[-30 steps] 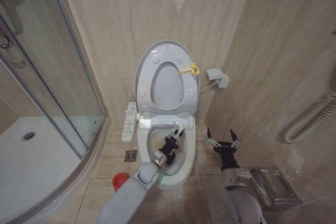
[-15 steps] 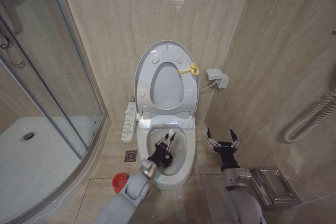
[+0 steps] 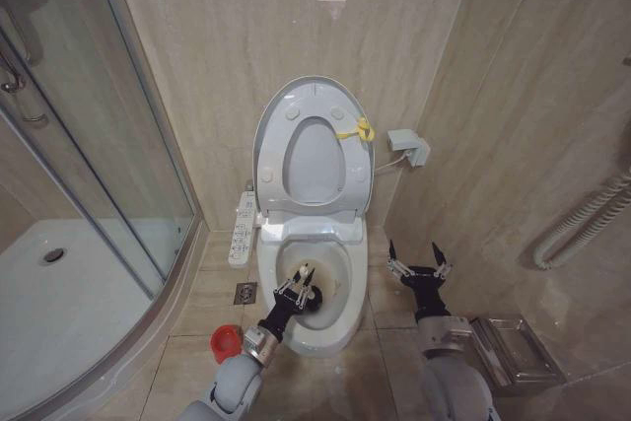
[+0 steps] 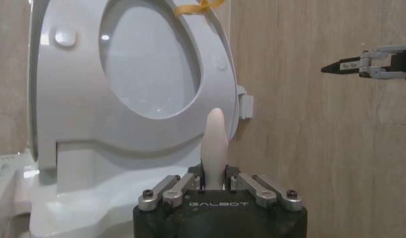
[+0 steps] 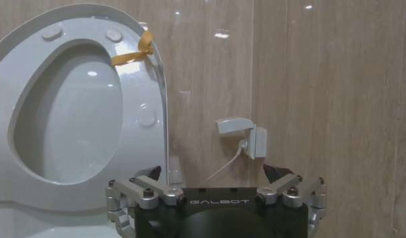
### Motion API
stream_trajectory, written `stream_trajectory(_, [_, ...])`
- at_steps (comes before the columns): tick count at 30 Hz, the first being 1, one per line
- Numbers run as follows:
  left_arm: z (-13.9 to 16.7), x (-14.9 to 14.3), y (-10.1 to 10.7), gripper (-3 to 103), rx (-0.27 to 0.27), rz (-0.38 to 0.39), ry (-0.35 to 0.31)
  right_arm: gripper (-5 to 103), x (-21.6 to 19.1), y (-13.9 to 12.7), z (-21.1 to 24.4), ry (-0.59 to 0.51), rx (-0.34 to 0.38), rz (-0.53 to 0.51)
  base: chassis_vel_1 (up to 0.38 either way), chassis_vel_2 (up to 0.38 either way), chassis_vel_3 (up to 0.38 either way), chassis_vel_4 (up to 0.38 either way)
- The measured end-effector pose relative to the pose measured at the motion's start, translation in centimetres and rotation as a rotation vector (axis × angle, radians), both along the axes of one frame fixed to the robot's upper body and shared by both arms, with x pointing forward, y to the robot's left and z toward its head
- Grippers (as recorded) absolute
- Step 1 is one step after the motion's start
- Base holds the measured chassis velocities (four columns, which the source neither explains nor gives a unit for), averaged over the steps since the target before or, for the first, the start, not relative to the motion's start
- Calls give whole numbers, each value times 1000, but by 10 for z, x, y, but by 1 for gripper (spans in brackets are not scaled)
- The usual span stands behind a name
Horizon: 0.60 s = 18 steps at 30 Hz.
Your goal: Open the toilet lid, clean the toilet bowl with a toilet brush, close the toilet lid, and flush.
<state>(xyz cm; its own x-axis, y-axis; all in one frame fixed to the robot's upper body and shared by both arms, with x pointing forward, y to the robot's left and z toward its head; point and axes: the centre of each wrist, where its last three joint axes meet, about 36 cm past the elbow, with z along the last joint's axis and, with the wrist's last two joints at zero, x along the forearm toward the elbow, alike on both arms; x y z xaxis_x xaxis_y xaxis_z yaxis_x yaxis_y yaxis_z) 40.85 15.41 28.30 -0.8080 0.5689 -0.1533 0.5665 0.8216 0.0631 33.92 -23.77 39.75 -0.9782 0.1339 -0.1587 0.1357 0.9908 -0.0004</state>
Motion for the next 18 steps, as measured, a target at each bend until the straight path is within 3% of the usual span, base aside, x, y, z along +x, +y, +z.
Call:
stream_trajectory(4, [10,33,-9,20,-7,-3,-45,100,0,0,0,0,0,0,0,0,0,0])
stream_trajectory(11, [33,65,-34,20,-23,-52,-81,100,0,0,0,0,0,0,0,0,0,0])
stream_trajectory(18, [12,95,-34,20,25,-75,-75,100,0,0,0,0,0,0,0,0,0,0])
